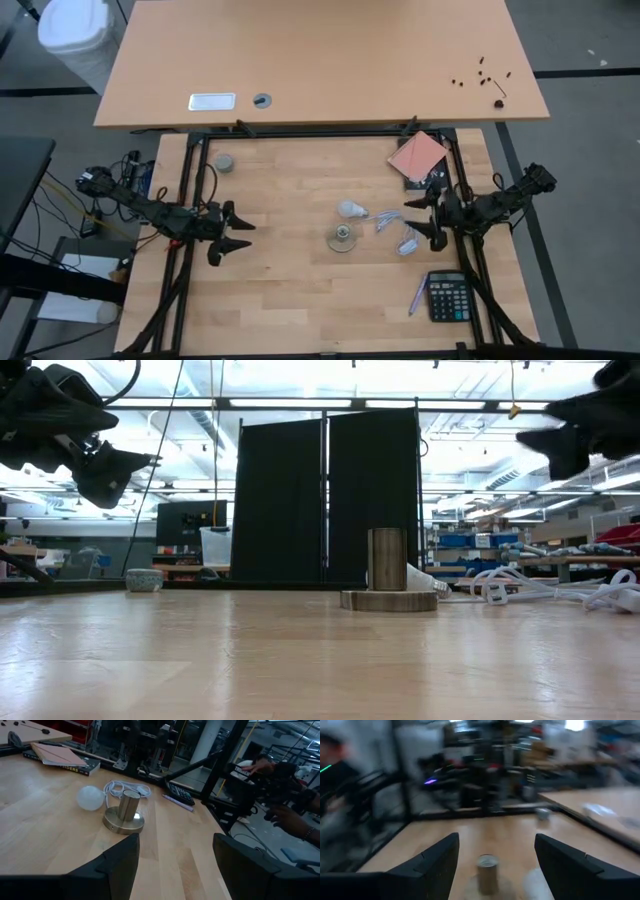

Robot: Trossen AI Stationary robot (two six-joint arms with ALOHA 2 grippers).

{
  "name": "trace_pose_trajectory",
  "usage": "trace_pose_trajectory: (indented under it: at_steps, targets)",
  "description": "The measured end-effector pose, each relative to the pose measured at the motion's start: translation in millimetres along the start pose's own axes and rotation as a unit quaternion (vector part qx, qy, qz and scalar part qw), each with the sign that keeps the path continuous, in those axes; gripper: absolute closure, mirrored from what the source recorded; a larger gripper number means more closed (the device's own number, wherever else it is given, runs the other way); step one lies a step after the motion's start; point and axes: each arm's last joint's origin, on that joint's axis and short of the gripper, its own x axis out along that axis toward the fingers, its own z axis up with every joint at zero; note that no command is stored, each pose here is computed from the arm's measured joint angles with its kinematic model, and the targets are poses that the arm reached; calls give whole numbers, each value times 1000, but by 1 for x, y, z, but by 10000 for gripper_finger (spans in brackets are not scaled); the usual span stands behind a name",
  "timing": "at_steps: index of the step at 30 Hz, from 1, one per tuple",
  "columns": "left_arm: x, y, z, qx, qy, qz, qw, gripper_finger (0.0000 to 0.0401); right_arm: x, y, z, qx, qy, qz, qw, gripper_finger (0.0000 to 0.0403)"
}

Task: Screw lightbulb
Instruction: Return to Home Position

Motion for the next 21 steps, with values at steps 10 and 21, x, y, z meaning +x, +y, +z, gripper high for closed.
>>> trace_pose_trajectory:
  at_steps: [10,21]
  targets:
    - [0,0,0,0,0,0,1000,144,-4,14,-7,-173,2,276,946,133]
    - [0,0,0,0,0,0,1000,144,-3,12,-7,-31,43,264,963,133]
